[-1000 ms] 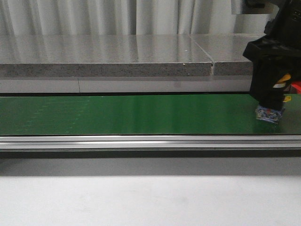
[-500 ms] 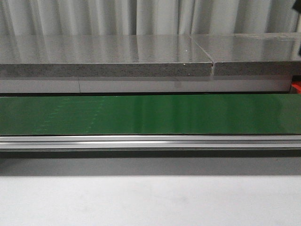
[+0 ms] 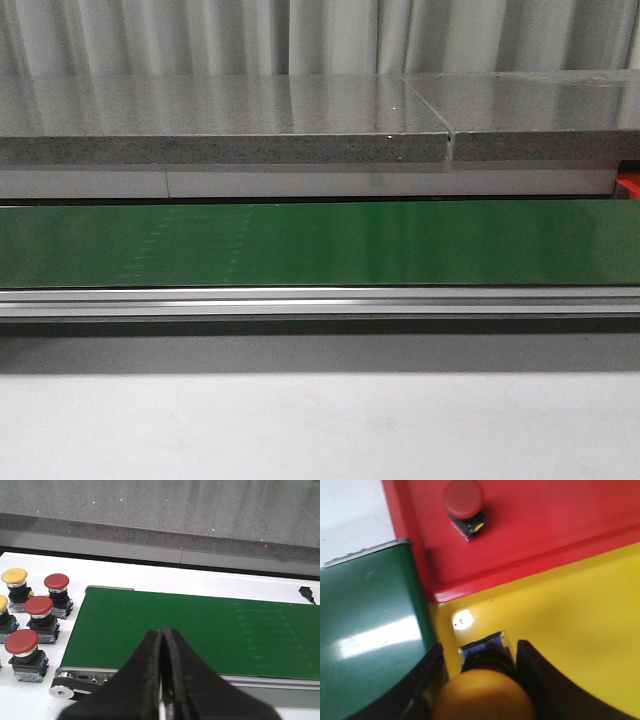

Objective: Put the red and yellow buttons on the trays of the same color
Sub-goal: 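Lower the yellow button into the yellow tray and open the right gripper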

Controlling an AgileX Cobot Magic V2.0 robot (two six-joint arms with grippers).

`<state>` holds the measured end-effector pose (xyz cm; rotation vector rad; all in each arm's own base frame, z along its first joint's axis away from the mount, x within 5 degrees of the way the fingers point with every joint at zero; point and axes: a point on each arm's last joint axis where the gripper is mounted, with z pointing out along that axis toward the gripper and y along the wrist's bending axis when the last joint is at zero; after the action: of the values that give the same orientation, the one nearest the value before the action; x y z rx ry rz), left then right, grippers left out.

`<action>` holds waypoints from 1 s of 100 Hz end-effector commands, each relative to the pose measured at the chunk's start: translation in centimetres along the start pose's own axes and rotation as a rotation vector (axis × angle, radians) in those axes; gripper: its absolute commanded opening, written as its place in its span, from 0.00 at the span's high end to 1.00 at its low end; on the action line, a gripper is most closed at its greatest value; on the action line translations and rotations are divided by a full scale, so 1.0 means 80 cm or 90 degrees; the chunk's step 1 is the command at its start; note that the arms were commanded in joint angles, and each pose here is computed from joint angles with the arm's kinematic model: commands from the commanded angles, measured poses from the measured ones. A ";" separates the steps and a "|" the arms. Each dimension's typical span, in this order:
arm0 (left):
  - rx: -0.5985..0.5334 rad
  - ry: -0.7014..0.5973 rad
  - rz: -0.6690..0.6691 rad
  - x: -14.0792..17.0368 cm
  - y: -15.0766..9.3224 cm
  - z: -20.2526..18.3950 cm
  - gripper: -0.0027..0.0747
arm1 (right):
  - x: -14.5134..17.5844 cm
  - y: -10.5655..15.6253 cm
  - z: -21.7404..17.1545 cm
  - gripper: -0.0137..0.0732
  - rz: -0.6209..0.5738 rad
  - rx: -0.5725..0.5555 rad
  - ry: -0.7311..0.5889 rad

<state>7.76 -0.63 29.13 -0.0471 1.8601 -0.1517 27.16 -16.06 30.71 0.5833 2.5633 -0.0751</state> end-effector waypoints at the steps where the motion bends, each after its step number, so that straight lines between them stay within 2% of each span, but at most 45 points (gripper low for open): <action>1: 0.016 -0.059 0.001 -0.019 -0.004 -0.004 0.99 | -0.014 -0.011 -0.007 0.69 0.022 0.013 -0.056; 41: 0.016 -0.059 0.001 -0.019 -0.004 -0.004 0.99 | -0.005 -0.025 0.101 0.69 0.041 0.006 0.063; 78: 0.016 -0.059 0.001 -0.019 -0.004 -0.004 0.99 | 0.014 -0.027 0.125 0.68 0.047 0.013 0.065; 85: 0.016 -0.059 0.001 -0.019 -0.004 -0.004 0.99 | 0.015 -0.027 0.125 0.61 0.046 0.013 0.068; 100: 0.016 -0.059 0.001 -0.019 -0.004 -0.004 0.99 | 0.015 -0.027 0.125 0.30 0.045 0.013 0.069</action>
<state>7.76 -0.63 29.13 -0.0471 1.8601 -0.1517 29.87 -18.85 19.21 0.7146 2.7285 -0.0094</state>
